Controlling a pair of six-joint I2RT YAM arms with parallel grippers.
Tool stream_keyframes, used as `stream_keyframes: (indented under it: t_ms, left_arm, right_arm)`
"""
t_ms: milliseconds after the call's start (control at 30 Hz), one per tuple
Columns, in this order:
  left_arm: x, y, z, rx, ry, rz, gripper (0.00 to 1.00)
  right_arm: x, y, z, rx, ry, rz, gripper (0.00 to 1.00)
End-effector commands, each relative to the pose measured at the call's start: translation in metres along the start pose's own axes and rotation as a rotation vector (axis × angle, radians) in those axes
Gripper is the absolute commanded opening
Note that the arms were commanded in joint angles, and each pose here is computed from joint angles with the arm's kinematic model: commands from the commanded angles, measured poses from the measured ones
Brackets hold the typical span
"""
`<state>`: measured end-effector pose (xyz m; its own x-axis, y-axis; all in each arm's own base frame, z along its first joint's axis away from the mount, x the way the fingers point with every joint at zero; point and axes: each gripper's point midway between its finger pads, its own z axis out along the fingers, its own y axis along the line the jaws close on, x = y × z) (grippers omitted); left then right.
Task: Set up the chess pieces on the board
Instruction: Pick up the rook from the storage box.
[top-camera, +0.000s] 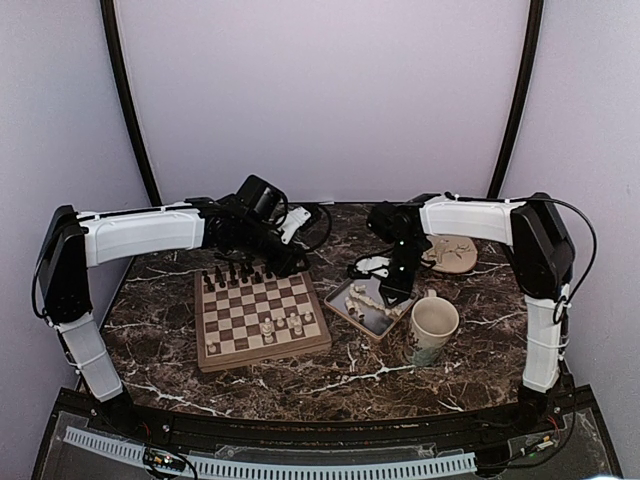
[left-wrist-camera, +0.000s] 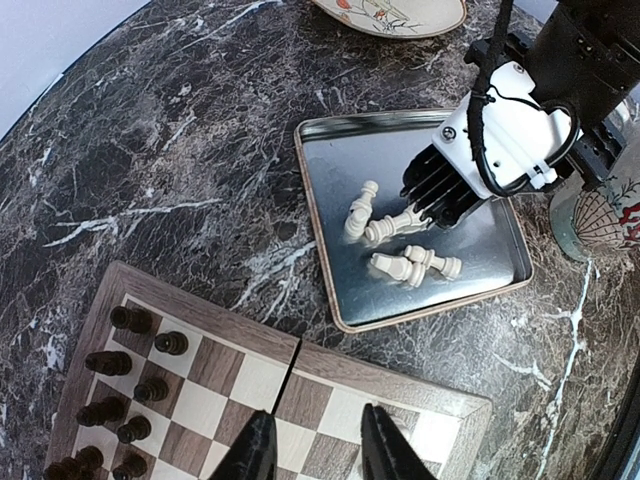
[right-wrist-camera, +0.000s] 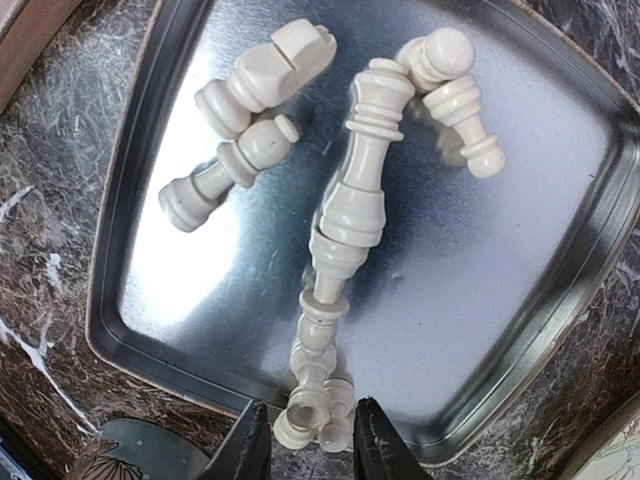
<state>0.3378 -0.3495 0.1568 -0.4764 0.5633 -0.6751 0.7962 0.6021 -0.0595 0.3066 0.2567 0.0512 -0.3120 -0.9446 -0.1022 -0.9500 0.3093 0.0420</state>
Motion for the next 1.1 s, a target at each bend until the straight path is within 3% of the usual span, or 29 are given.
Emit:
stream_keyframes:
  t_ms: [0,167,433,533,733,1067]
  left_arm:
    - [-0.004,-0.001,-0.008,0.004,-0.027,0.0,0.31]
    - [-0.004,-0.001,-0.007,0.004,-0.027,-0.001,0.31]
    - [0.0,-0.003,-0.004,0.013,-0.012,-0.003,0.3]
    - [0.0,-0.003,-0.004,0.013,-0.01,-0.004,0.31]
    - [0.0,-0.003,-0.003,0.015,-0.012,-0.009,0.3]
    - [-0.006,-0.006,-0.004,0.031,-0.037,-0.022,0.3]
  right_arm:
    - [0.003,-0.006,-0.002,0.03,0.032,0.006,0.28]
    - [0.004,-0.005,0.003,0.02,0.044,0.007,0.21]
    - [-0.003,-0.005,0.008,0.005,0.022,0.018,0.18]
    - [-0.006,-0.007,0.006,0.005,0.016,0.022,0.12]
    - [-0.009,-0.008,-0.009,0.022,0.001,0.02,0.03]
    - [-0.024,-0.003,-0.049,0.026,-0.109,0.028,0.02]
